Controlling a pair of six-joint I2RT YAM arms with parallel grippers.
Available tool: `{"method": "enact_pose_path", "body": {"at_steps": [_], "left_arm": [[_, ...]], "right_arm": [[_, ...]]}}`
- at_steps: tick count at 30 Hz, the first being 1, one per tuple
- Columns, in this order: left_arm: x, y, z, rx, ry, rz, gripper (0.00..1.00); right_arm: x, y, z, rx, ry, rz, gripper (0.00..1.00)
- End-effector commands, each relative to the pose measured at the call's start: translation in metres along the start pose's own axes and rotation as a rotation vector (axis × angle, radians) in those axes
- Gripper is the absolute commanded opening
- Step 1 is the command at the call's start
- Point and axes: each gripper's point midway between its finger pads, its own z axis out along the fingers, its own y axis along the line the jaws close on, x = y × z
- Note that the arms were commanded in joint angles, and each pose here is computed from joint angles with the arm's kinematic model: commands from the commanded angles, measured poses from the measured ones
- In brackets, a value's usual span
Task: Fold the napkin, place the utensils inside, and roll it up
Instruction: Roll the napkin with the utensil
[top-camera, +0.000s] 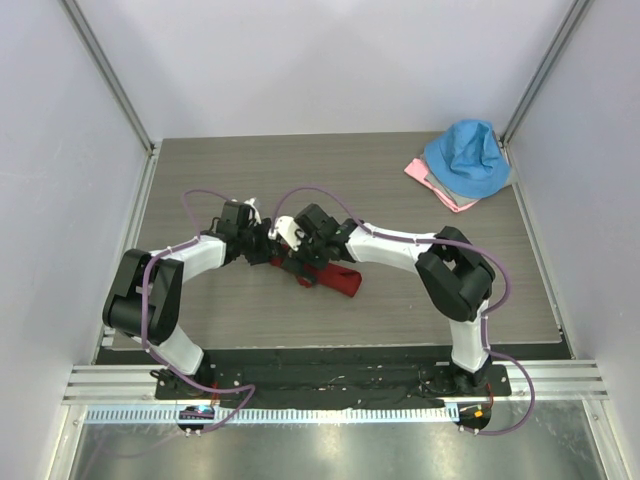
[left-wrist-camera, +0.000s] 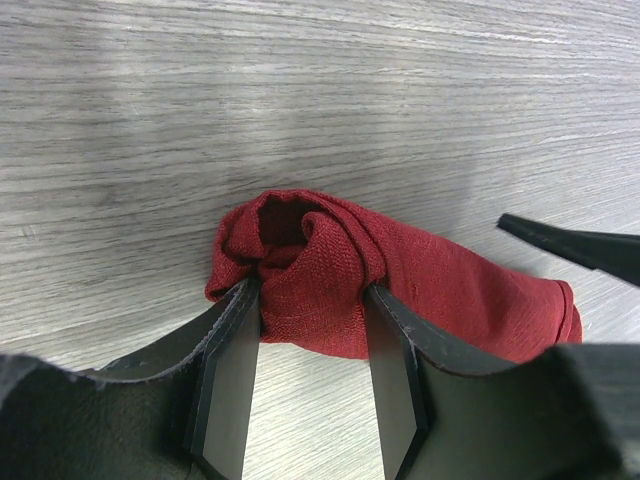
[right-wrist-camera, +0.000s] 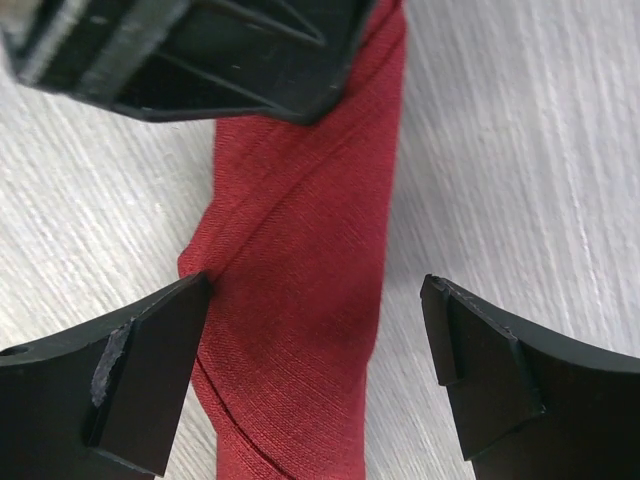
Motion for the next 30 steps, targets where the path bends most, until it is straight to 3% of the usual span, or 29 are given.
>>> {"method": "enact_pose_path", "body": {"at_steps": [1,12,18,27,30], "left_arm": [[0.001,0.002,-0.004,-0.029,0.009,0.017,0.49],[0.000,0.002,-0.004,-0.036,0.014,0.012,0.50],[-0.009,-0.001,-0.013,-0.053,-0.016,0.015,0.66],[-0.029,0.019,-0.048,-0.140,-0.100,-0.060,0.98],[-0.039,0.019,-0.059,-0.138,-0.140,-0.075,1.00]], "right_arm": [[-0.022,0.009,0.000,-0.060,-0.068,-0.006,0.97],[-0.001,0.014,0.013,-0.061,0.000,0.084,0.89],[0.021,0.000,0.025,0.007,0.081,0.178,0.63],[0.057,-0.064,0.013,0.202,0.122,0.415,0.48],[0.073,-0.086,0.009,0.265,0.139,0.494,0.47]]}}
